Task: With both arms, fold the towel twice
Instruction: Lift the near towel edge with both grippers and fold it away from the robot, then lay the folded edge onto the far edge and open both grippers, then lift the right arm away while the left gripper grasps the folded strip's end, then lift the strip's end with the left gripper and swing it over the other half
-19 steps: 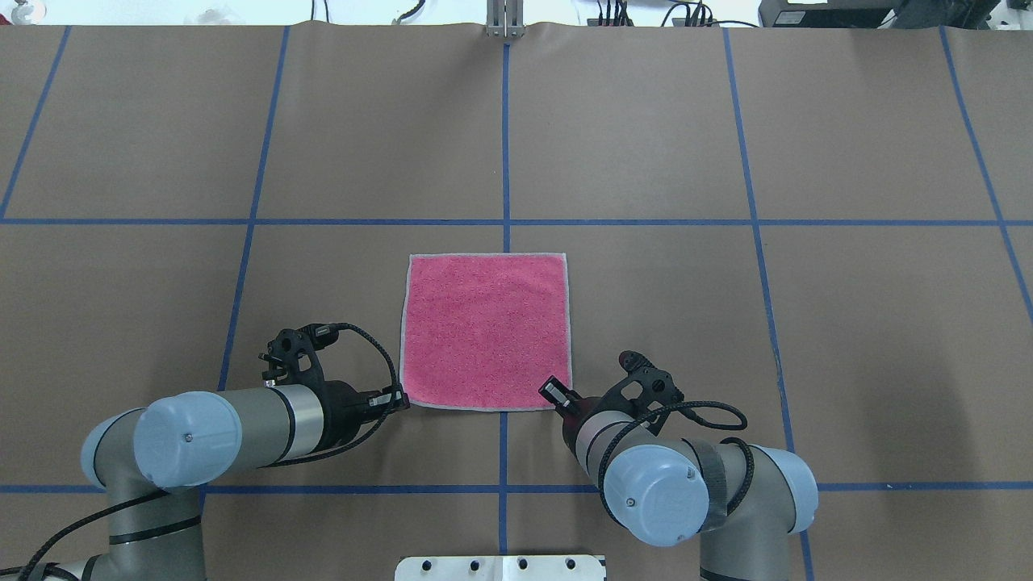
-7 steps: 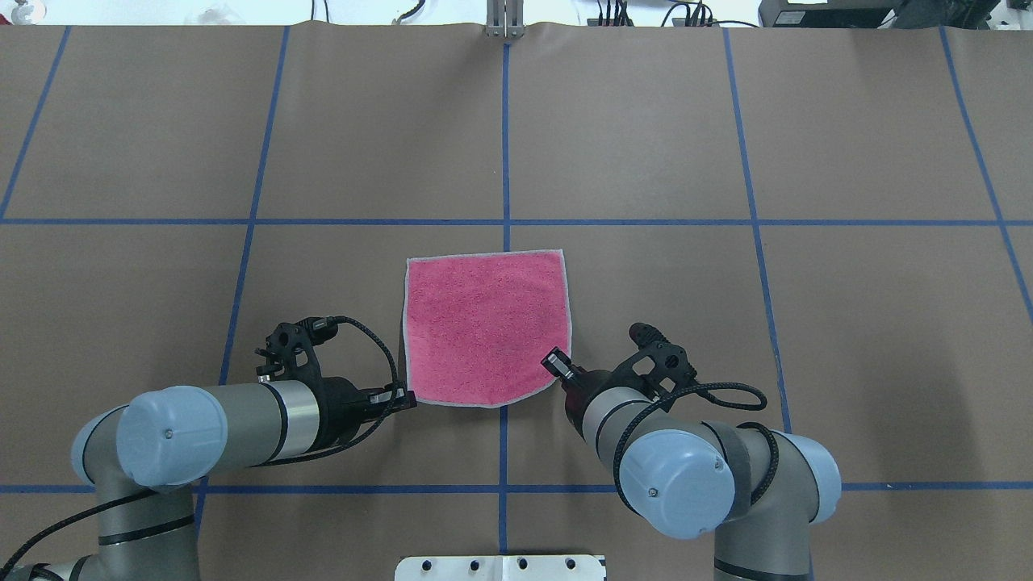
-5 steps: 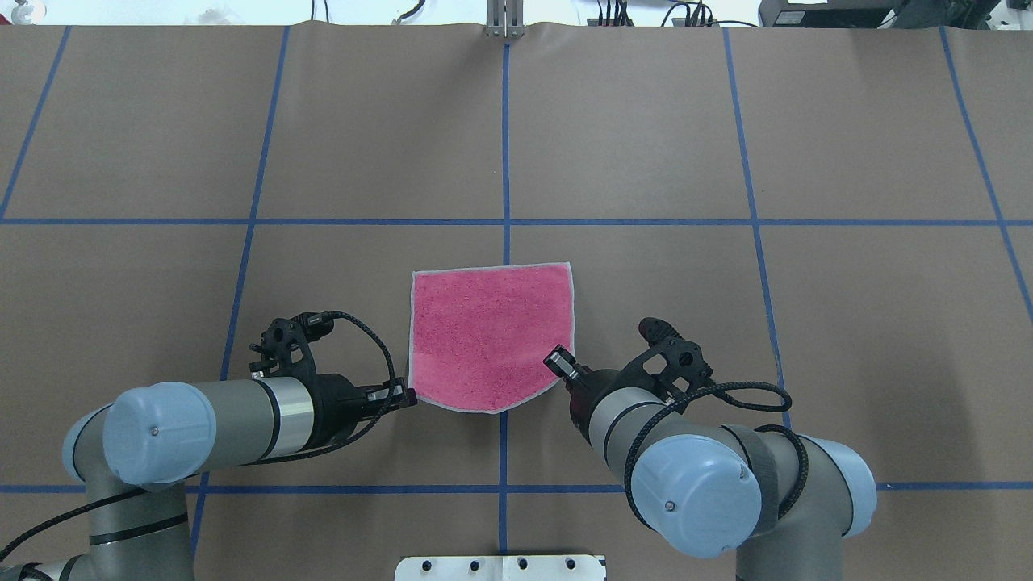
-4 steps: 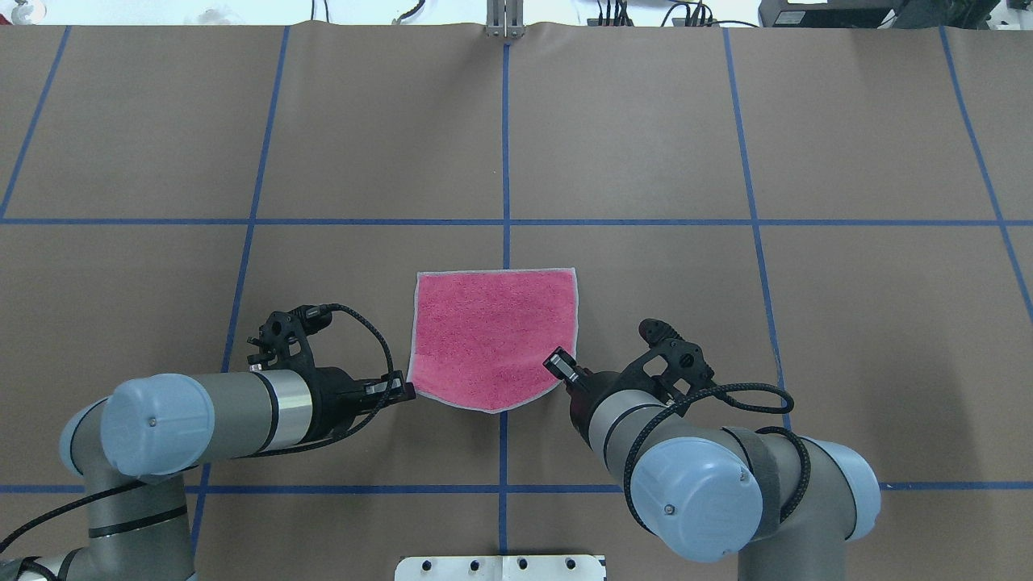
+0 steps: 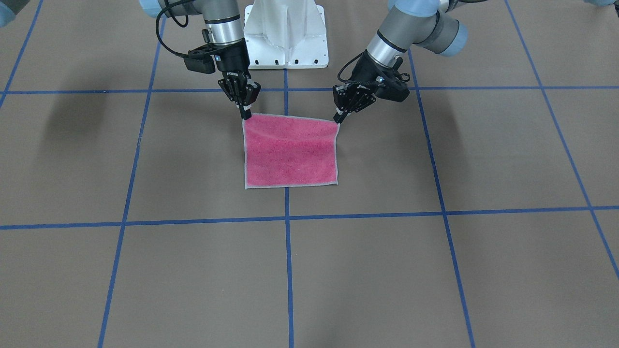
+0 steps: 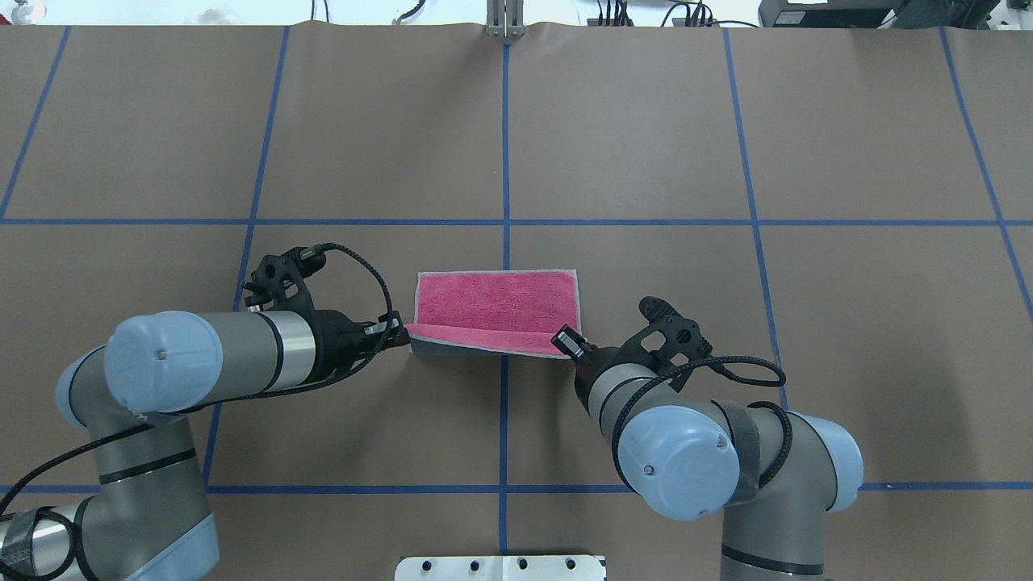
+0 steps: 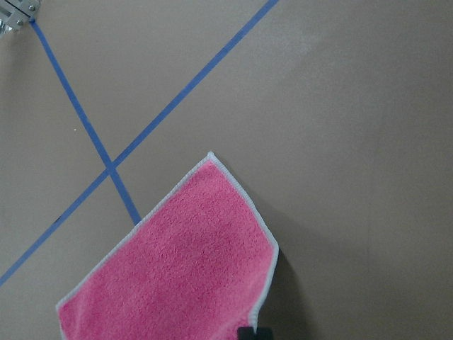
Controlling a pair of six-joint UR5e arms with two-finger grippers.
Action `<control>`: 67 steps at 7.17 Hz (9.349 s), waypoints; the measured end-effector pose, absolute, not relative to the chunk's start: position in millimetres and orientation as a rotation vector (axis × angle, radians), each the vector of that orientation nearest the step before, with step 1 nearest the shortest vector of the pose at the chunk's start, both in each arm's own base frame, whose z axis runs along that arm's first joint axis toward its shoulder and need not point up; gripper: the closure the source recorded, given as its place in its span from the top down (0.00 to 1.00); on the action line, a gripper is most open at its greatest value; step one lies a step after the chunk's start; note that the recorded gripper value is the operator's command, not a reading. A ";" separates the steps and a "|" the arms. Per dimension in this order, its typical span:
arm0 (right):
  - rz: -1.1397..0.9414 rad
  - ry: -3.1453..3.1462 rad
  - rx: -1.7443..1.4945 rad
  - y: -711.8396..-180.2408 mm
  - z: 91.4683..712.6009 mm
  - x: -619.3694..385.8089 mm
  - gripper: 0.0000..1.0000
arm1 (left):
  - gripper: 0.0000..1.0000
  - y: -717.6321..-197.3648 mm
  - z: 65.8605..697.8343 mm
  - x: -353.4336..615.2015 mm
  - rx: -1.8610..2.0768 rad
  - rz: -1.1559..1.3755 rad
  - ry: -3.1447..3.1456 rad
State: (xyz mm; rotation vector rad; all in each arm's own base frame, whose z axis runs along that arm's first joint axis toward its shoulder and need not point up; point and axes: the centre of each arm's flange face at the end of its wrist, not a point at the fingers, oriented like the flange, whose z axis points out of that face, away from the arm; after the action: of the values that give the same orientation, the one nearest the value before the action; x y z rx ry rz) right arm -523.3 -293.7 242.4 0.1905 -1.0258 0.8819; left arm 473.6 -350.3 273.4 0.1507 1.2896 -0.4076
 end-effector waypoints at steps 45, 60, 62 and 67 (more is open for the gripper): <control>0.030 -0.811 0.342 -544.3 285.0 -302.8 1.00 | 0.72 -407.7 322.2 487.7 0.170 -0.354 1.234; 0.040 -0.815 0.345 -543.7 283.6 -298.6 1.00 | 0.44 -386.4 321.2 541.1 -0.050 -0.600 1.238; 0.040 -0.817 0.346 -543.6 282.5 -298.9 1.00 | 0.39 -387.0 322.9 540.4 -0.043 -0.606 1.236; 0.038 -0.820 0.349 -543.4 280.2 -298.9 1.00 | 0.00 -385.5 320.5 538.8 -0.033 -0.599 1.243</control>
State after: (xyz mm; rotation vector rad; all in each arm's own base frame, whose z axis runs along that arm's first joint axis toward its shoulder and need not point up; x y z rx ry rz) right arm -298.9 -543.4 280.2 0.3495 -0.8205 0.0383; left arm 538.8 -385.5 320.5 -0.0333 1.2425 -0.5993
